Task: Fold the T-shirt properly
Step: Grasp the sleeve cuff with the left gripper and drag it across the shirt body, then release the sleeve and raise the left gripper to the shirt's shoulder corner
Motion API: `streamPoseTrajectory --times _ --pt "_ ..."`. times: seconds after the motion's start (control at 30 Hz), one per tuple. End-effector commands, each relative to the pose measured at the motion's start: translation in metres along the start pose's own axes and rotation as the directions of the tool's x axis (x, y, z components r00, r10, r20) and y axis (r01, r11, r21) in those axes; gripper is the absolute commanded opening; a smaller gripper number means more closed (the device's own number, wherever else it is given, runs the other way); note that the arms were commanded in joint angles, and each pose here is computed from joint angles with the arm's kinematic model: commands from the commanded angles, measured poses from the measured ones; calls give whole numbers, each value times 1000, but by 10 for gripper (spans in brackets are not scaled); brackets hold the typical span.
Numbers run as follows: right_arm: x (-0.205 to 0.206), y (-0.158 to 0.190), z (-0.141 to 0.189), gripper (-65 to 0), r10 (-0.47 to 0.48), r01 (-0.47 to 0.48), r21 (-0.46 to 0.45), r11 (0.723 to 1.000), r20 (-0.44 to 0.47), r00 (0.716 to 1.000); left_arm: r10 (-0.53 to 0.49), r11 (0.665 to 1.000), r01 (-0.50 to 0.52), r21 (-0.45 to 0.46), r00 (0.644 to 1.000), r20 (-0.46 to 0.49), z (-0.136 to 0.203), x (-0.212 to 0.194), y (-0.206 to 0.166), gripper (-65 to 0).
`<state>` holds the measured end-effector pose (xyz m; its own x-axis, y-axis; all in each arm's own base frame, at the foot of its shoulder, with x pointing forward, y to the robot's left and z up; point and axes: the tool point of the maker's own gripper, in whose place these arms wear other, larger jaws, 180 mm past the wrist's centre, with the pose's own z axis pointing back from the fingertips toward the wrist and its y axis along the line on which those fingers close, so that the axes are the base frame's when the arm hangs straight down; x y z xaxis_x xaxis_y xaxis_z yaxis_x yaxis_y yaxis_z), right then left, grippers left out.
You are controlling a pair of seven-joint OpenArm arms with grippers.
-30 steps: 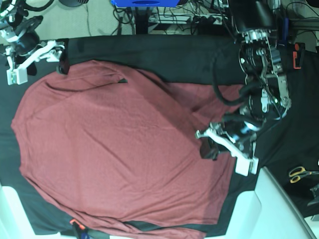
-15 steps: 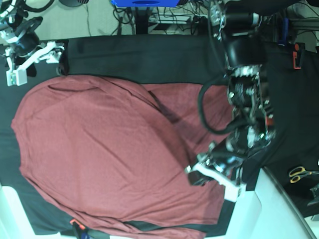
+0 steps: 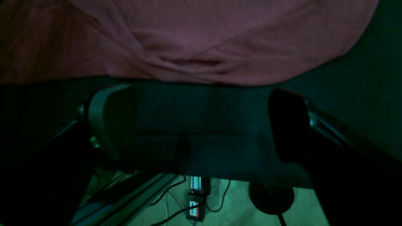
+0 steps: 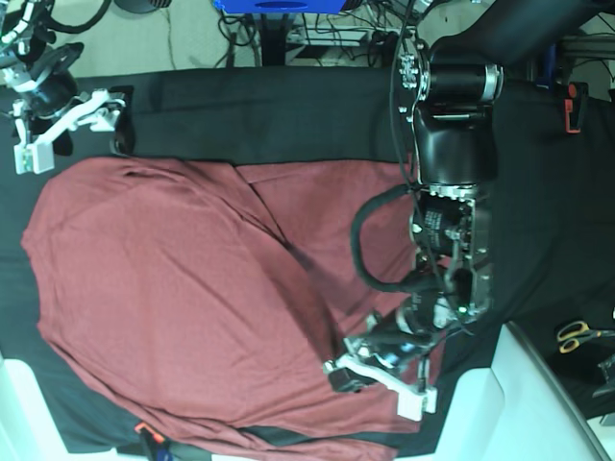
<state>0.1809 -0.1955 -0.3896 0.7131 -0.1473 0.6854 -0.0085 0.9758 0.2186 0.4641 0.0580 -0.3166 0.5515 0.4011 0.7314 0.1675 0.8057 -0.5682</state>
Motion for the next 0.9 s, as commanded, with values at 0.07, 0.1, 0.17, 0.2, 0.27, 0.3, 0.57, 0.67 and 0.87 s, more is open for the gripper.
streamPoseTrajectory --times 0.07,0.1,0.17,0.2,0.27,0.3,0.57,0.67,0.87 --pt "10 0 0 -32 0 0 11 1000 39 999 -24 999 26 -25 996 89 -5 29 -9 -650" --pt "13 0 -1 -32 1 -1 12 1000 45 999 -31 999 33 -25 997 73 -8 26 -8 -650" --pt "13 0 -1 -32 1 -1 12 1000 47 999 -33 999 34 -25 999 42 -15 19 -9 -650" --pt "14 0 -2 -32 1 -2 12 1000 48 999 -27 999 27 -20 999 26 -17 13 -6 -650" --pt "14 1 -2 -32 1 -2 13 1000 48 999 -1 1000 1 0 1000 0 -20 3 4 -650" --pt "14 1 -2 -32 1 -2 13 1000 48 999 10 1000 -10 8 1000 -2 -21 -1 8 -650" --pt "14 1 -2 -32 1 -2 13 1000 48 999 76 986 -77 145 997 15 -21 -19 61 -635" --pt "14 1 -2 -32 1 -2 13 1000 48 999 53 984 -63 169 996 65 -16 -8 71 -367" --pt "11 1 -1 -32 1 -1 12 1000 42 999 50 982 -67 177 994 95 -12 3 77 -128"
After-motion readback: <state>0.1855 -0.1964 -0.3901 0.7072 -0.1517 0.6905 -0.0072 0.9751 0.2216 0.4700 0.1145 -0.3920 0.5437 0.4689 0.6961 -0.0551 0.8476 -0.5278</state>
